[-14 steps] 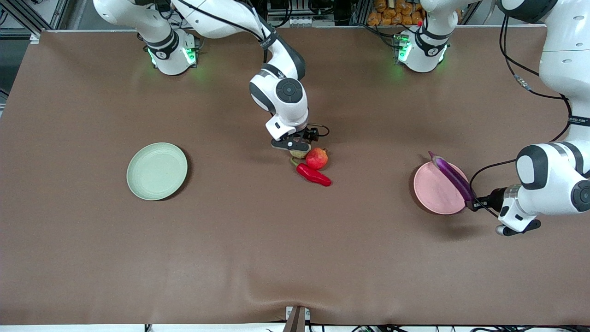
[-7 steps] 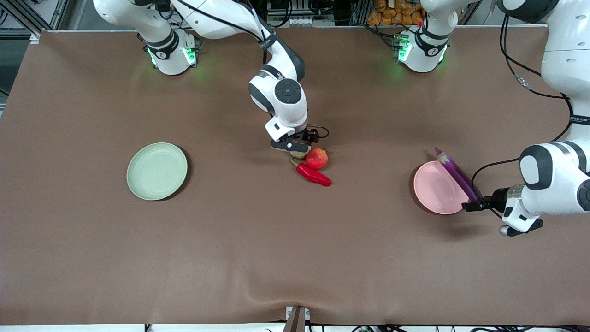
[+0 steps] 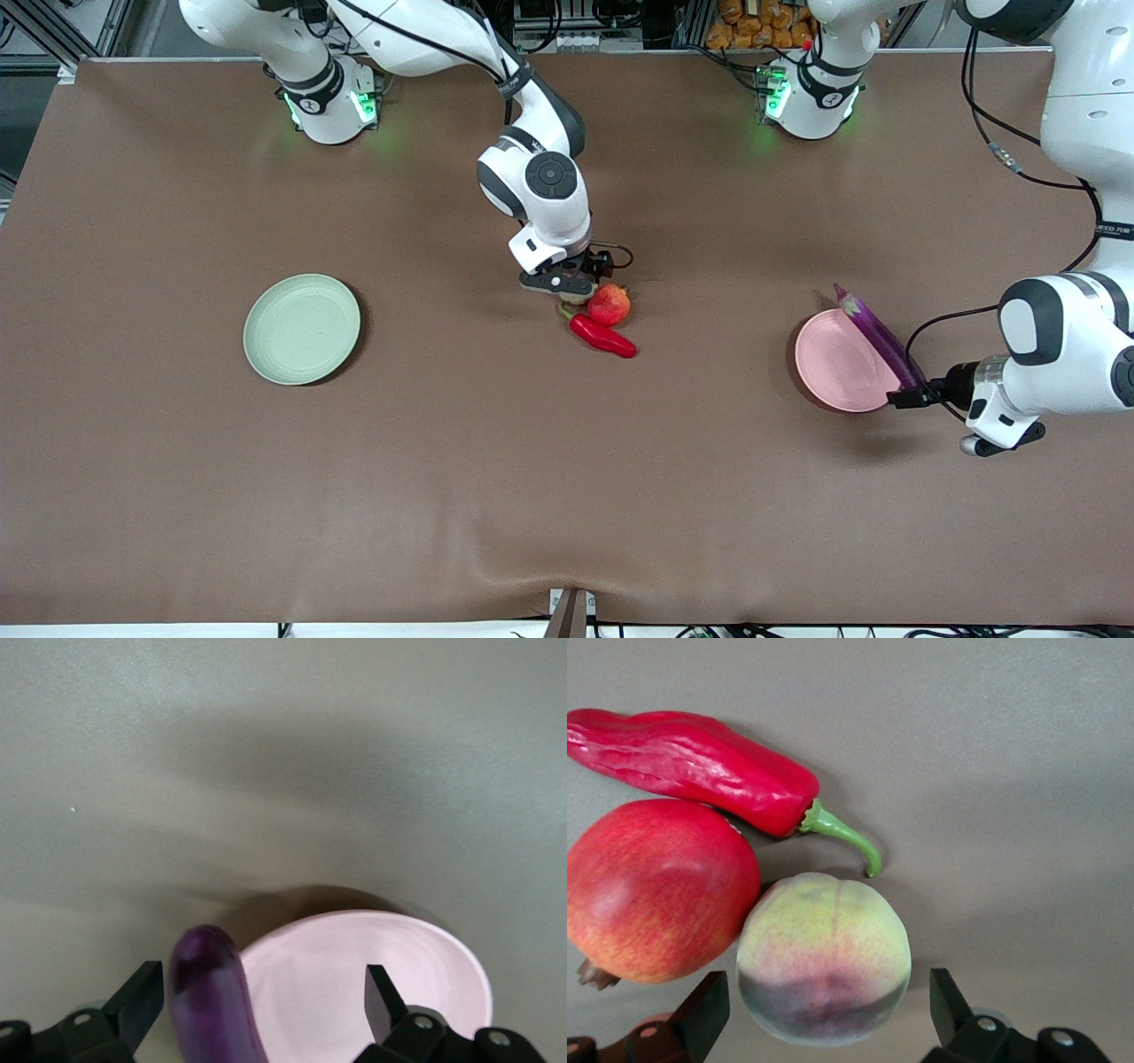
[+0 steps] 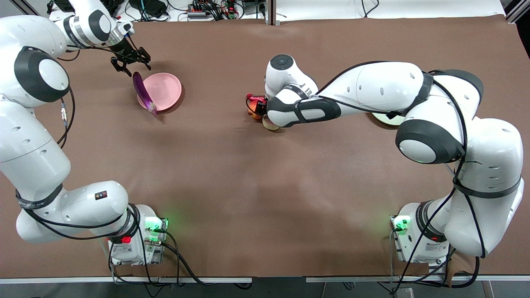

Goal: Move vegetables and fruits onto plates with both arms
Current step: 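Reach the right gripper to the peach while the left gripper holds still, then carry the peach to the green plate while the left gripper reaches the chili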

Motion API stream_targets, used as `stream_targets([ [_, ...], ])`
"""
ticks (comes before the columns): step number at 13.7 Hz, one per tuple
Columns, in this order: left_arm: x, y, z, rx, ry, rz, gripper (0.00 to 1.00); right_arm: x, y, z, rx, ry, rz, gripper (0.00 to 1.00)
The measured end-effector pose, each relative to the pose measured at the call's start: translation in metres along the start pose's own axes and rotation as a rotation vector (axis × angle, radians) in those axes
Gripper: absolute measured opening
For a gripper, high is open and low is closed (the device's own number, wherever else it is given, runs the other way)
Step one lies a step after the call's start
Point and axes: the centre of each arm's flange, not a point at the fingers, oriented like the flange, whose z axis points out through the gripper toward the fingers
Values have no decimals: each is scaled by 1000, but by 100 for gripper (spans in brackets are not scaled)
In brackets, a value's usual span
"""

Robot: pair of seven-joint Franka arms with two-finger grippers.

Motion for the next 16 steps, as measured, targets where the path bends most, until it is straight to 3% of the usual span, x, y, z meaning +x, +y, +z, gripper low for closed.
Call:
stream_targets([
  [4,-19,57,-23,-25,-22,-104,100,2,0,1,3,4,3,92],
  [6,-30,89,-33,-40,-30,-170,100,4,0,-1,3,10,0,78],
  [10,-58,158,-36,-64,-60,-341,100,8,1,-3,-9,19,-7,78],
  [12,-76,197,-29,-50,-74,-413,100,17,6,-15,-47,0,7,78],
  [16,-116,273,-11,-49,-96,-545,100,68,44,-101,-92,-35,44,78],
])
